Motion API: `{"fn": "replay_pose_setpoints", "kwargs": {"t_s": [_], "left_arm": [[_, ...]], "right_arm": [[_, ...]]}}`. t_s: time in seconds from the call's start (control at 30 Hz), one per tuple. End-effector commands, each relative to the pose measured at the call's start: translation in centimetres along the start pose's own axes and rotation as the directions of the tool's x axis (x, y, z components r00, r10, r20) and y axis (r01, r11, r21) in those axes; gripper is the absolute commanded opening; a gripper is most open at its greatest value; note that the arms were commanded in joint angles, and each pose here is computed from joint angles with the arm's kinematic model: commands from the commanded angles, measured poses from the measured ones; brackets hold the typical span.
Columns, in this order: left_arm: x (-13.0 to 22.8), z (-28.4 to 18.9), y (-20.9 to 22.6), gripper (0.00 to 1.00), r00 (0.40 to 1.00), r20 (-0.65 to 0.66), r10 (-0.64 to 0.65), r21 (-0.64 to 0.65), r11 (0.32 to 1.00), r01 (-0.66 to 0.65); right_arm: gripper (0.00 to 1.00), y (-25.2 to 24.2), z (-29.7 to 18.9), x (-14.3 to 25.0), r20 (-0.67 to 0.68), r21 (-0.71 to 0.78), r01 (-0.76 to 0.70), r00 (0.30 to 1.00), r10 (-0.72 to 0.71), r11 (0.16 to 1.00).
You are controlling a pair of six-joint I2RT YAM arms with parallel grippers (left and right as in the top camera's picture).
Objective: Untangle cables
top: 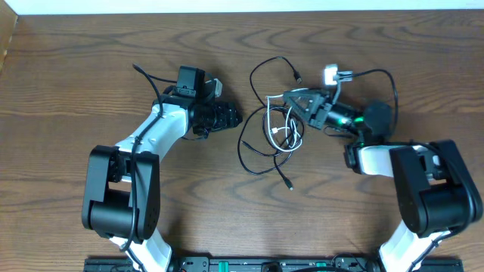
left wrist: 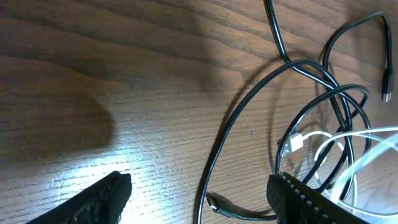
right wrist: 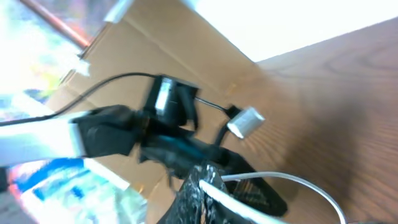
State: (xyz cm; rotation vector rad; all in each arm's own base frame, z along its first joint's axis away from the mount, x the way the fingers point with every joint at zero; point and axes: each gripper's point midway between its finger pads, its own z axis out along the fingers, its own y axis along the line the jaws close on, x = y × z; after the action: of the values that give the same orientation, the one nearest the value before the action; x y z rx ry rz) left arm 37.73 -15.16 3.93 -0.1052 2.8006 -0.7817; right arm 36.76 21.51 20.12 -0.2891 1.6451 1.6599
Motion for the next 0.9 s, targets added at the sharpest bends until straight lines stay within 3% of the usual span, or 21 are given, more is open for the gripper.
{"fn": "replay_pose_setpoints", "kwargs": {"t_s": [0.0, 0.27, 0.6, 0.87], "left_arm": [[-0.1, 0.2, 0.2, 0.75, 1.000, -0.005, 0.003, 0.003, 1.000, -0.003], [-0.1, 0.2, 0.2, 0.75, 1.000, -0.004, 0.003, 0.003, 1.000, -0.003], [-0.1, 0.2, 0.2, 0.75, 1.000, -0.004, 0.003, 0.003, 1.000, -0.003], [-0.1, 0.2, 0.2, 0.75, 1.000, -0.004, 0.003, 0.002, 1.000, -0.003]], "right_arm": [[0.01, 2.8, -0.7, -1.0, -0.031, -0.056, -0.013, 0.999, 0.011, 0.998], [0.01, 6.5, -2.1, -5.4, -0.040, -0.032, 0.038, 0.998, -0.039, 0.999], [0.01, 16.1, -1.2, -9.7, -0.276, -0.211, 0.175, 0.933, -0.230, 0.962], [0.01, 19.2, -2.4, -17.0, -0.114, -0.139, 0.326, 0.933, -0.342, 0.935]]}}
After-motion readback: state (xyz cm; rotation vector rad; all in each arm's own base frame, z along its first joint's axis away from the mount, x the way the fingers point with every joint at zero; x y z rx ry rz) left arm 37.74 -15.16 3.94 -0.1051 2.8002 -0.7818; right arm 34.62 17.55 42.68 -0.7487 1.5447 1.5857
